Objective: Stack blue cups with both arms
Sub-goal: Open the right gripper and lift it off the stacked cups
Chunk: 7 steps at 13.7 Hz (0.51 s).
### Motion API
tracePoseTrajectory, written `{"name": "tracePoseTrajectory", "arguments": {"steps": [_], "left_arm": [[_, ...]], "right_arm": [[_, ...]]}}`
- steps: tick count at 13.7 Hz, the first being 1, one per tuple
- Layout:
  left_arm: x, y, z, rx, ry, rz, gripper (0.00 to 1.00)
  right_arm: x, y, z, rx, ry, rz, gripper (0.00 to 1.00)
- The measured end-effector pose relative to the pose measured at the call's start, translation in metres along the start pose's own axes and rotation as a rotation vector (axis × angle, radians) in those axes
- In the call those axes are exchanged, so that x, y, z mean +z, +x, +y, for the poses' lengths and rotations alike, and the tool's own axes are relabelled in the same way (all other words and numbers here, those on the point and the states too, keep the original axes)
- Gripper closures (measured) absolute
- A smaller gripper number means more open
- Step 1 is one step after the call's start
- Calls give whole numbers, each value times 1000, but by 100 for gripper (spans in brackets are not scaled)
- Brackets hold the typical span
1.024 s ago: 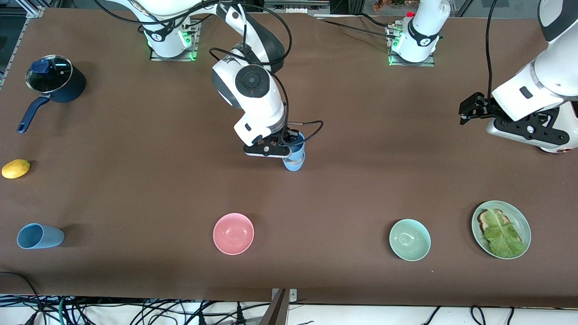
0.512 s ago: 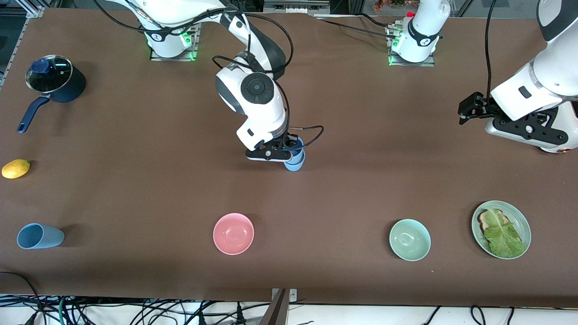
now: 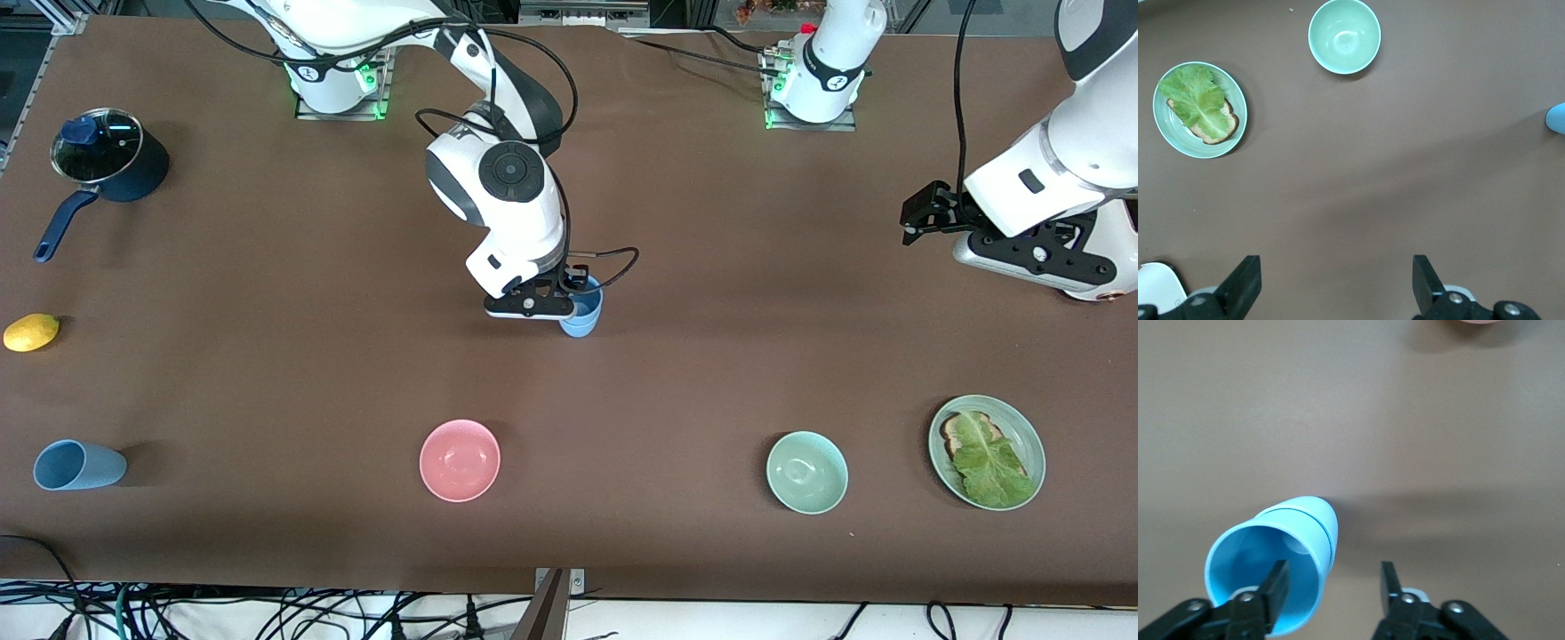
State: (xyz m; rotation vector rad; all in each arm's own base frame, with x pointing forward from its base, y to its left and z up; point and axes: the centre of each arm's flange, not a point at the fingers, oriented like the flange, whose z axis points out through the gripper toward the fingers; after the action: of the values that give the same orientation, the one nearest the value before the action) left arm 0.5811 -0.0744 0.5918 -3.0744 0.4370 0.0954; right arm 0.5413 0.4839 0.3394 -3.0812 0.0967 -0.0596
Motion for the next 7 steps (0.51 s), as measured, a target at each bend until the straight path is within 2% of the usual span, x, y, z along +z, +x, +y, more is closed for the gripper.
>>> {"name": "tracePoseTrajectory", "arguments": {"steps": [1,3,7], "left_arm": [[0,0,0,0,0,0,0],[0,0,0,0,0,0,0],[0,0,0,0,0,0,0]], "right_arm": [[-3,1,-1,1,4,4,17],[-16,5,0,5,5,12,0],[-82,18,35,-1,-55,4,0]]}}
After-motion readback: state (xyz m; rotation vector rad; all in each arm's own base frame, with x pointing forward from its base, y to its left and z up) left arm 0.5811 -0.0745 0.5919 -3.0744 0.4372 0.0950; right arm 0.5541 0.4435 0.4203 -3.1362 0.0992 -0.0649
